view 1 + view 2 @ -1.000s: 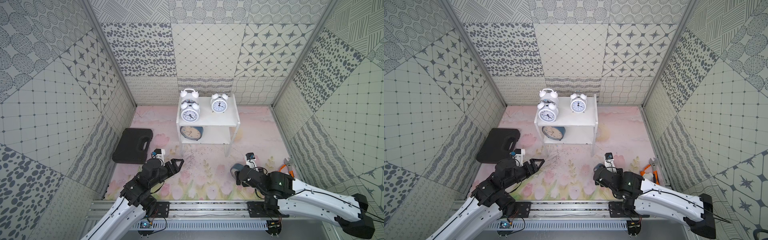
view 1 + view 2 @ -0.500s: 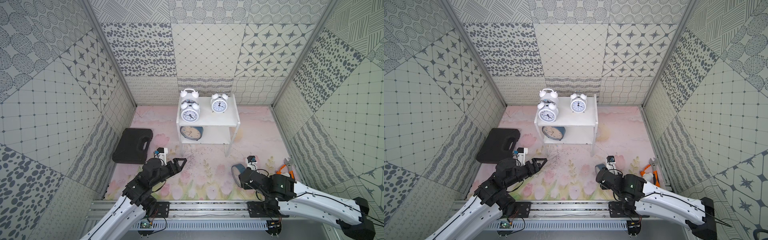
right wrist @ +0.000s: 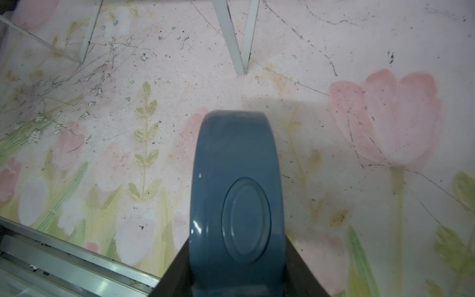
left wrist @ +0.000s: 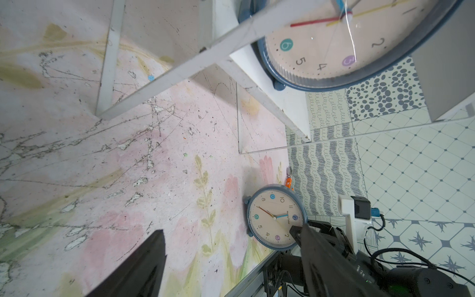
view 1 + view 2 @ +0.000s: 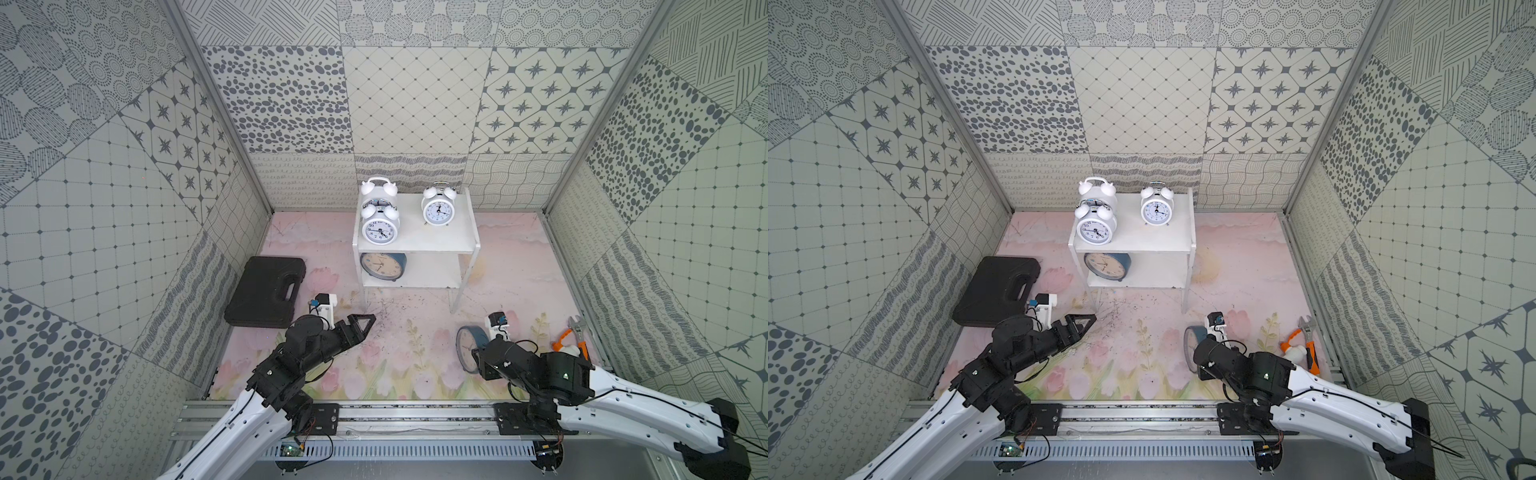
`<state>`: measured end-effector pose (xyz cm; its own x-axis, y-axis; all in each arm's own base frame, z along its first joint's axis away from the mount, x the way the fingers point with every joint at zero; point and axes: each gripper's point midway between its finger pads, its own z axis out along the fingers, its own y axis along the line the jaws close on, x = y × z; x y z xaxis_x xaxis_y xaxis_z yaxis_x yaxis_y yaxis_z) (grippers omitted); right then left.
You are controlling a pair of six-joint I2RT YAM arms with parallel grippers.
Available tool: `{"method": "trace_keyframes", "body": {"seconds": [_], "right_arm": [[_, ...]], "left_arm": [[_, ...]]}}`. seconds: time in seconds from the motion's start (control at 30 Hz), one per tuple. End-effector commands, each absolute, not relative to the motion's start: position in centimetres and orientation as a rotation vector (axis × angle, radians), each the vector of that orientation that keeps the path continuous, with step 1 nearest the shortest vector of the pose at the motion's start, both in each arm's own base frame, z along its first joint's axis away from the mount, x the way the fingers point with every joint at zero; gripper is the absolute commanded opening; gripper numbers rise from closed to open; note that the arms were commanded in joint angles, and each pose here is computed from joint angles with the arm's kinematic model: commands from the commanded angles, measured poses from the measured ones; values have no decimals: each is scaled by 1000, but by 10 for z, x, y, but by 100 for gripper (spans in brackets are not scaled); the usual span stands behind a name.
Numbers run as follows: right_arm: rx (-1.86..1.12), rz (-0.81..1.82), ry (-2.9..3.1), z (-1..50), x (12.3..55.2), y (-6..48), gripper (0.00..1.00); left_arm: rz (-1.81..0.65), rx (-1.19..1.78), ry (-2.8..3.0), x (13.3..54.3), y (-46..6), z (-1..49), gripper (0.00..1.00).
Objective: Place the alarm clocks on the shelf by style
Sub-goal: Pick up the alarm from the center of the board, then place the alarm on the shelf.
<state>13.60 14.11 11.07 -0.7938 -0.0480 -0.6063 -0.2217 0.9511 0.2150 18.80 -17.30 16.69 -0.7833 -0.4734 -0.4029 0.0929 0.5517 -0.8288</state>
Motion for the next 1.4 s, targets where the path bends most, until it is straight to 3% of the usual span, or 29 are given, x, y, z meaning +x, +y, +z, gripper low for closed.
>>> {"method": "trace_keyframes", "body": {"seconds": [0.0,0.07,0.3,0.47,0.77,1.0,1.23,1.37], "right_arm": [[-287,515,2413,126,133,163,29],[-341,585,2379,135,129,172,22],[-541,957,2223,188,108,222,21],[-636,1132,2104,224,98,249,21],[-824,1427,1917,287,81,297,21],[-790,1623,1851,315,94,303,21],[-738,1678,1849,316,111,300,21],[-708,1673,1866,310,121,301,21]], "left_arm": [[-1252,-241,2101,189,-176,187,88],[-1258,-238,2095,189,-176,186,89],[-1303,-226,2071,186,-179,194,93],[-1462,-137,2016,181,-198,206,97],[-1935,202,1744,148,-237,278,100],[-2069,289,1587,137,-238,310,100],[-2107,315,1581,135,-240,311,93],[-2097,320,1612,137,-243,306,84]]}}
